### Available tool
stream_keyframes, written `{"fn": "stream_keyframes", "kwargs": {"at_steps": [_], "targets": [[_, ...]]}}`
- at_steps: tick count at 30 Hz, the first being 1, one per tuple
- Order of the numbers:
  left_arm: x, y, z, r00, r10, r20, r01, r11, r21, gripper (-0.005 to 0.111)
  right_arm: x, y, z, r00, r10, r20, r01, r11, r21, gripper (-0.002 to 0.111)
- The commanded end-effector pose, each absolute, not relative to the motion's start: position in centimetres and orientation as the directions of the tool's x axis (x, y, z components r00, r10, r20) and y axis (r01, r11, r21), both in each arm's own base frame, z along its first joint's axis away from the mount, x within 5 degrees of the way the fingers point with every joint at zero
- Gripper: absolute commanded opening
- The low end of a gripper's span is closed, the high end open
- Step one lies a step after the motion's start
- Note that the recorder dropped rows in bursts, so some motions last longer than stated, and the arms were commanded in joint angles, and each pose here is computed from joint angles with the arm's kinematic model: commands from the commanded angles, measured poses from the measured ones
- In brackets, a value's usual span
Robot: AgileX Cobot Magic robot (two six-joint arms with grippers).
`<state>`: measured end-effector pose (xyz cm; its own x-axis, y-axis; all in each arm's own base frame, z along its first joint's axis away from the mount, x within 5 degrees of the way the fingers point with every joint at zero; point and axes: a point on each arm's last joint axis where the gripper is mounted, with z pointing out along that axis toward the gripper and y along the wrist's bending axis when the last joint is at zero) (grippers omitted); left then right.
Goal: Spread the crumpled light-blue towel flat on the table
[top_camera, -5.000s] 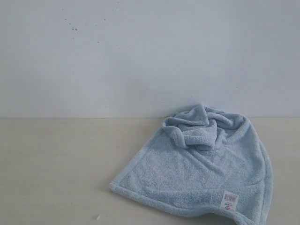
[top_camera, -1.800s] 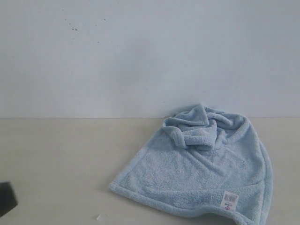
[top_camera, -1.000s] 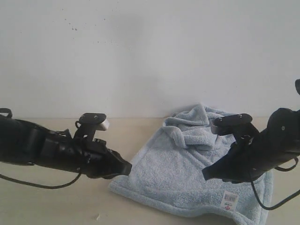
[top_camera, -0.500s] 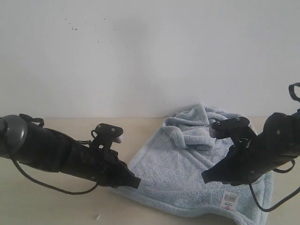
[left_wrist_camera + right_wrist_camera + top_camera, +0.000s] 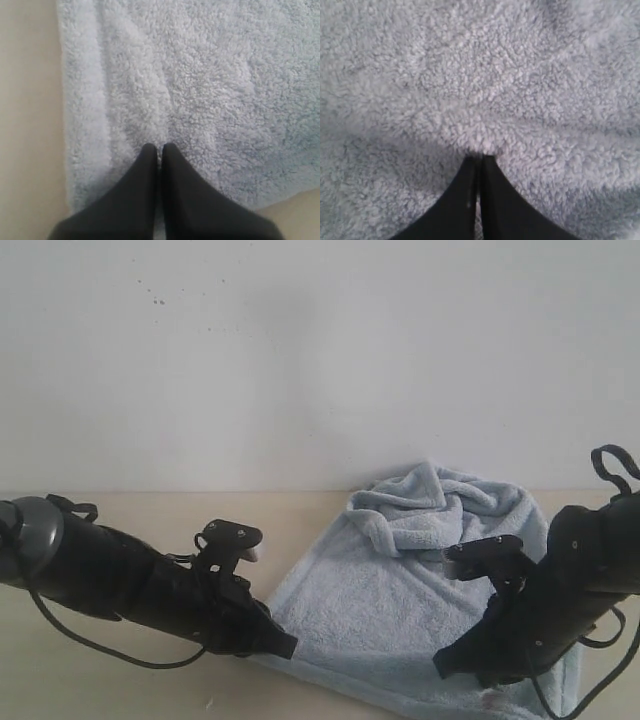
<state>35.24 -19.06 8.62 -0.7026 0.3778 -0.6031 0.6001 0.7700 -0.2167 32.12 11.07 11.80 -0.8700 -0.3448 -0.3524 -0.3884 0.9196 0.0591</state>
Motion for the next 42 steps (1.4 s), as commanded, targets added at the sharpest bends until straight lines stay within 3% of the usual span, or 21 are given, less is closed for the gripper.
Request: {"fn": "stream_keyframes", "kwargs": {"at_steps": [1, 8, 22, 31, 42], "targets": [[33.0, -18.4, 6.5, -0.759, 0.421, -0.497, 0.589, 0.769, -0.249, 0.004, 31.2, 10.9, 11.3, -0.898, -0.342, -0.278, -0.377, 0.923, 0.08, 0.003], [31.2, -17.8, 7.4, -0.77, 0.431, -0.471, 0.593, 0.755, -0.28, 0.004, 27.4, 9.6, 8.6, -0.932, -0.325, -0.163, -0.341, 0.936, 0.085, 0.003], [28.2, -17.1, 14.3, -0.734, 0.367, -0.571, 0.616, 0.715, -0.332, 0.004, 20.4, 8.0, 5.5, -0.981, -0.194, -0.011, -0.194, 0.975, 0.112, 0.003], [25.3, -15.8, 15.3, -0.736, 0.365, -0.57, 0.613, 0.717, -0.333, 0.004, 17.8, 12.4, 8.3, -0.942, -0.327, -0.077, -0.335, 0.928, 0.165, 0.003], [24.1, -15.7, 18.2, -0.687, 0.352, -0.636, 0.656, 0.675, -0.336, 0.004, 14.9, 15.4, 12.0, -0.907, -0.398, -0.138, -0.42, 0.878, 0.231, 0.003]]}}
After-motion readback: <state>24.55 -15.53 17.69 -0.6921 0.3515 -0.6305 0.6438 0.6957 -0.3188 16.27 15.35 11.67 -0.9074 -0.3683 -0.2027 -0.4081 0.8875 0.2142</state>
